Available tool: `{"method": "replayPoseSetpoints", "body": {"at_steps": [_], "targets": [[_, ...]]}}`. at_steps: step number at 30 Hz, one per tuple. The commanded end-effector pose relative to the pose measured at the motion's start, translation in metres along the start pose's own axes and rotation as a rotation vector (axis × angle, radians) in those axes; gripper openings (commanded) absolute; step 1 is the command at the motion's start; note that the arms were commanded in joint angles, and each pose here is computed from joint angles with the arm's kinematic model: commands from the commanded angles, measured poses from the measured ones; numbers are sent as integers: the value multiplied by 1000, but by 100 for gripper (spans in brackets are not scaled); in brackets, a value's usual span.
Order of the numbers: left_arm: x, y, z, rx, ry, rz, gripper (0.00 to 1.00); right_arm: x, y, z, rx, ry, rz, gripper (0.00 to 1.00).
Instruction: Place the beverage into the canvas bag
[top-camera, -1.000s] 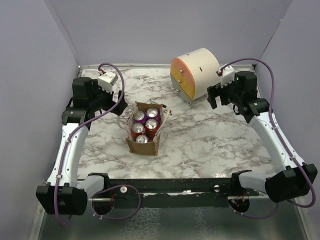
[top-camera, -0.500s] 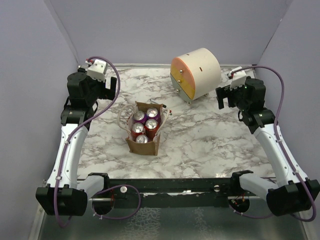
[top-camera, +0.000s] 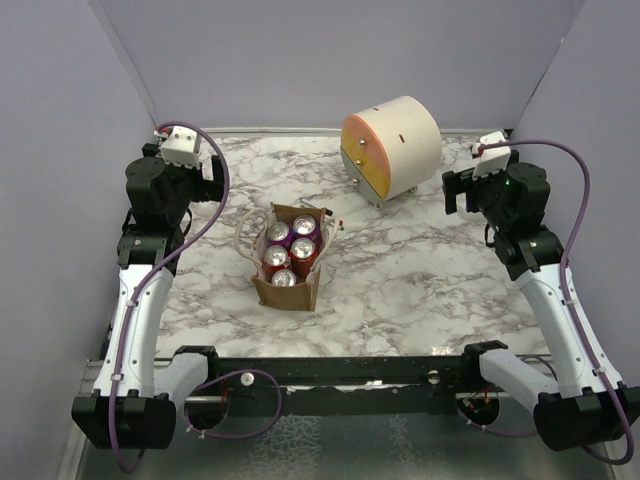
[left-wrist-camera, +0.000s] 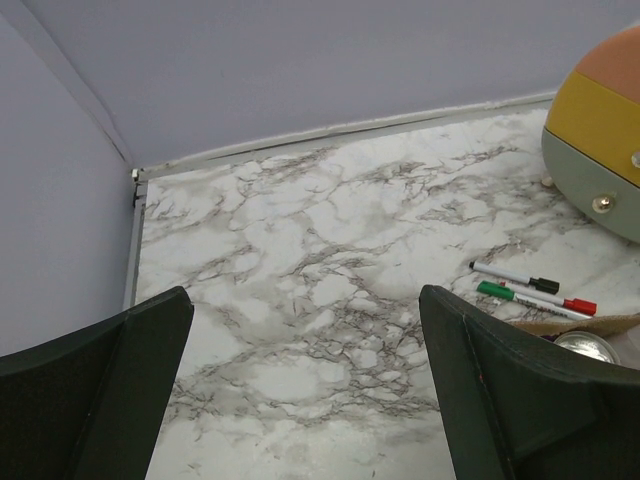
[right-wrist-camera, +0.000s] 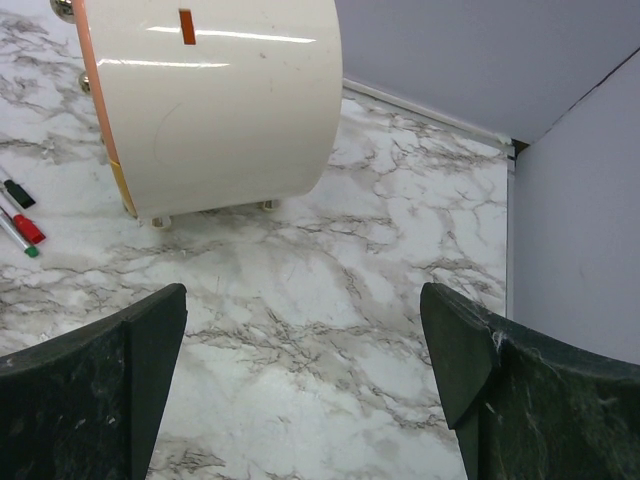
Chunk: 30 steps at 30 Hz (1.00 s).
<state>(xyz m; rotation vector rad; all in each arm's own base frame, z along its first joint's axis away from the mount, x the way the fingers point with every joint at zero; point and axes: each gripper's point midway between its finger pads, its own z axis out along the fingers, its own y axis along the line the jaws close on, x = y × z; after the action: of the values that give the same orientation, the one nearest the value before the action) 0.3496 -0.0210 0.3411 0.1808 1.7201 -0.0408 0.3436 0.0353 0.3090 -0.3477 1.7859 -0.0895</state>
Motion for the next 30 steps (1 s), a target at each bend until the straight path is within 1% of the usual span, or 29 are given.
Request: {"method": "replayPoseSetpoints", "body": {"at_steps": [1,7,15,19,23,30], "targets": [[-21,2,-13,-14,-69,-20,99,-29,-11,-24,39,-78,1,99],[-13,-12,-23,60,-69,16,99,-21,-8,-42,29,-89,-6,100],[-10,-4,-40,4,-82,30,99,-17,-5,-68,30,-139,-15,100],[-3,-10,-42,27,-86,13,99,-18,-2,-79,20,-176,-25,99],[2,-13,-40,46,-83,4,99,-23,-3,-81,28,-207,-10,99],[6,-14,-37,55,-86,24,99,-27,-10,-72,56,-171,10,99]]}}
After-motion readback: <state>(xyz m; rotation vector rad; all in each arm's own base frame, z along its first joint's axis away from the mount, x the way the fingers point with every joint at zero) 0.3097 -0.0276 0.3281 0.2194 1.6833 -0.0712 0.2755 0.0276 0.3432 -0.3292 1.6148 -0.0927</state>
